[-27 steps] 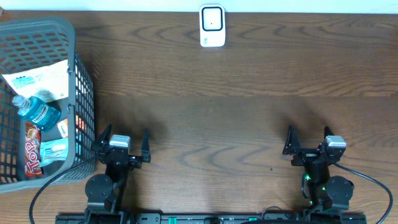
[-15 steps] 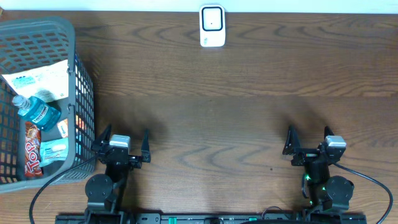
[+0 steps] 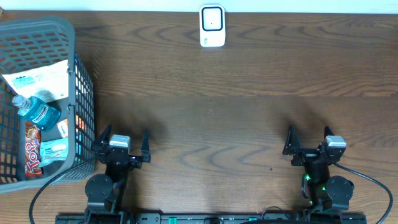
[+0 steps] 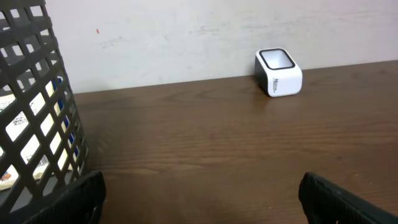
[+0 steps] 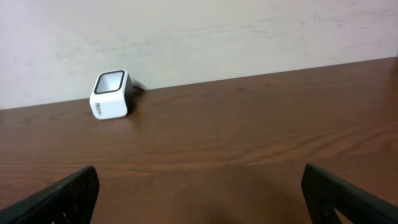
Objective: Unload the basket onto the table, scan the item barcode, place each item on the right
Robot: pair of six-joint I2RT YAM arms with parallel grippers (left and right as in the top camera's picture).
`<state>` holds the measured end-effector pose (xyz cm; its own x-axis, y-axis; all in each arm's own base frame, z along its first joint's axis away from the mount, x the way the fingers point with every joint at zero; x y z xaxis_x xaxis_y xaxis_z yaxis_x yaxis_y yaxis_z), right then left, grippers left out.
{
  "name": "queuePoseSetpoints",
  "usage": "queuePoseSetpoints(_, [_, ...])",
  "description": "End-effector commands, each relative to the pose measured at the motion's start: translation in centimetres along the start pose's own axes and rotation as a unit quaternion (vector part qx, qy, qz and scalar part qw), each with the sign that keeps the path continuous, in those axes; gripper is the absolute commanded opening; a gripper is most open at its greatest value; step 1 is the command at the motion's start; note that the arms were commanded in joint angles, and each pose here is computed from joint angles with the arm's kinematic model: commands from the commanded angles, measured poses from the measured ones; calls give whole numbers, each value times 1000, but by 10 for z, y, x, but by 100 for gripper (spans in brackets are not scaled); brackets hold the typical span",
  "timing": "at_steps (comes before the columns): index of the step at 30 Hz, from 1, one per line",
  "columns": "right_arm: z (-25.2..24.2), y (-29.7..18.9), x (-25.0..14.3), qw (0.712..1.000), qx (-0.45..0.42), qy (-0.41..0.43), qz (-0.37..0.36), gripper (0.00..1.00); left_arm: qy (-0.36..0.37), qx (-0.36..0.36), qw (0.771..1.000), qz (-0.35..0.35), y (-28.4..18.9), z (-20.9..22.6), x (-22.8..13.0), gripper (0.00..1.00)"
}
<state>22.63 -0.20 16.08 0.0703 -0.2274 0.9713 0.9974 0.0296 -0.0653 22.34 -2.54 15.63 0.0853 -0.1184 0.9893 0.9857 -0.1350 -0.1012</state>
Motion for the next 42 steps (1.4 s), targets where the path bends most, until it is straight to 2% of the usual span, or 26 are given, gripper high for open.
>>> queuePoseSetpoints(1, [1, 0, -1, 1000, 2, -4, 1, 99, -8, 2, 1000, 24, 1, 0, -15, 99])
queuePoseSetpoints(42, [1, 0, -1, 1000, 2, -4, 1, 99, 7, 2, 1000, 22, 1, 0, -14, 99])
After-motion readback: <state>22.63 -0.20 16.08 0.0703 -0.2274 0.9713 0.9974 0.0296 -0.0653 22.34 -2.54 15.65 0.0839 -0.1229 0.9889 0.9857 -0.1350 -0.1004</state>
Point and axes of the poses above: each gripper's point midway between its finger pads, its own y axis out along the fingers, its own z axis along the line the jaws close on, x = y × z, the point moved 2 cm from there along -y, back along the fingers, and after that the axes turned 3 degrees about y, right-handed, at the moved point
